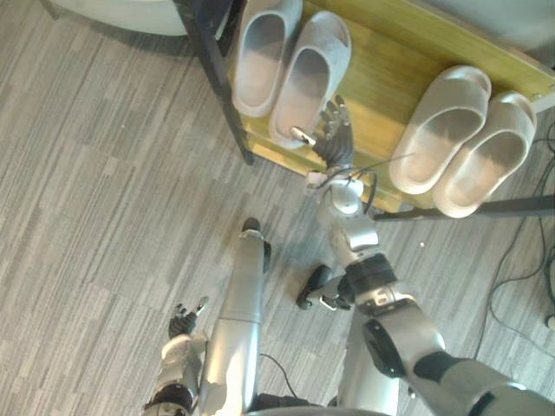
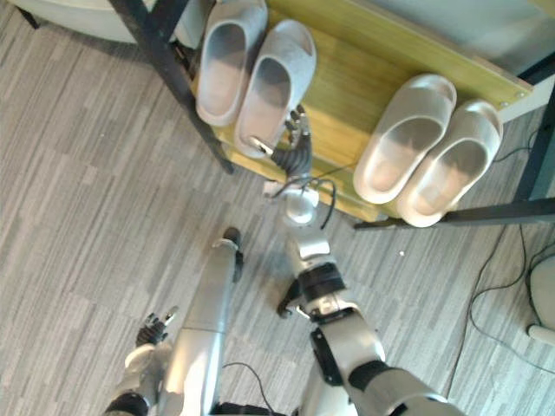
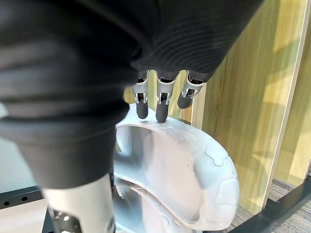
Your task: Organize the slippers on the shoe rack
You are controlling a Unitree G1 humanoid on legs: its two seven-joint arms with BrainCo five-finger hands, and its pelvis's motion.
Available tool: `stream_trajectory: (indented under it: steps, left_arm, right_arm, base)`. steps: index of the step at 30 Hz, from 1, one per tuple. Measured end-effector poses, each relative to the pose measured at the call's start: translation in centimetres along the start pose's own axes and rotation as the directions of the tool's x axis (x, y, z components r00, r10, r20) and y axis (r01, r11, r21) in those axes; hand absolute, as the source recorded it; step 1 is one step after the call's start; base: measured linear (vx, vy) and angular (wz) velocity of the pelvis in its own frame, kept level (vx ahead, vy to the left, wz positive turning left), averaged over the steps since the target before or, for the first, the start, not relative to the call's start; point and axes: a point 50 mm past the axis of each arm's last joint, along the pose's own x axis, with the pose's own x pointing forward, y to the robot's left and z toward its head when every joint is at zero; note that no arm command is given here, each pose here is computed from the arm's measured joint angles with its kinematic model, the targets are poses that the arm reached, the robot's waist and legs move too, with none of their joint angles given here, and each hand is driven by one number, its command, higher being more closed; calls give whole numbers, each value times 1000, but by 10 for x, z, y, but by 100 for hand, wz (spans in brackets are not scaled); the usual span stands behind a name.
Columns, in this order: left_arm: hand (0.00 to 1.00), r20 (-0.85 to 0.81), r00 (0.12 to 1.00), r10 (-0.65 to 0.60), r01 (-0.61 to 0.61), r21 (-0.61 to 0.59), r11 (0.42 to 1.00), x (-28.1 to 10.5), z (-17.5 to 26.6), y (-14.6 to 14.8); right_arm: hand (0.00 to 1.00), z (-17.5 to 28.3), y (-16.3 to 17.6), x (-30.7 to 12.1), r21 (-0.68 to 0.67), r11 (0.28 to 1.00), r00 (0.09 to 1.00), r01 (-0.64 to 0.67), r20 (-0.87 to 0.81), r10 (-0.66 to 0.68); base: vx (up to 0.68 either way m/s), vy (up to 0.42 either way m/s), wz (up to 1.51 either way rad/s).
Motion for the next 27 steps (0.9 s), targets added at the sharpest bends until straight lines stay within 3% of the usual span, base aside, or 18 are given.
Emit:
stream_trajectory:
  steps: [16,27]
  left_arm:
    - [0,4,1000,-27,27,-3,1000,-2,-2,-9]
    - [0,-13,1000,-28,28,-10,1000,-3,-8,-11]
  right_arm:
    - [0,13,-28,33,-179,982,998,56,-8,-59]
    - [0,8,-34,18,-254,967,1000,12,22,-6]
  base:
    - [-7,-4,0]
    - [-1,-12,-1]
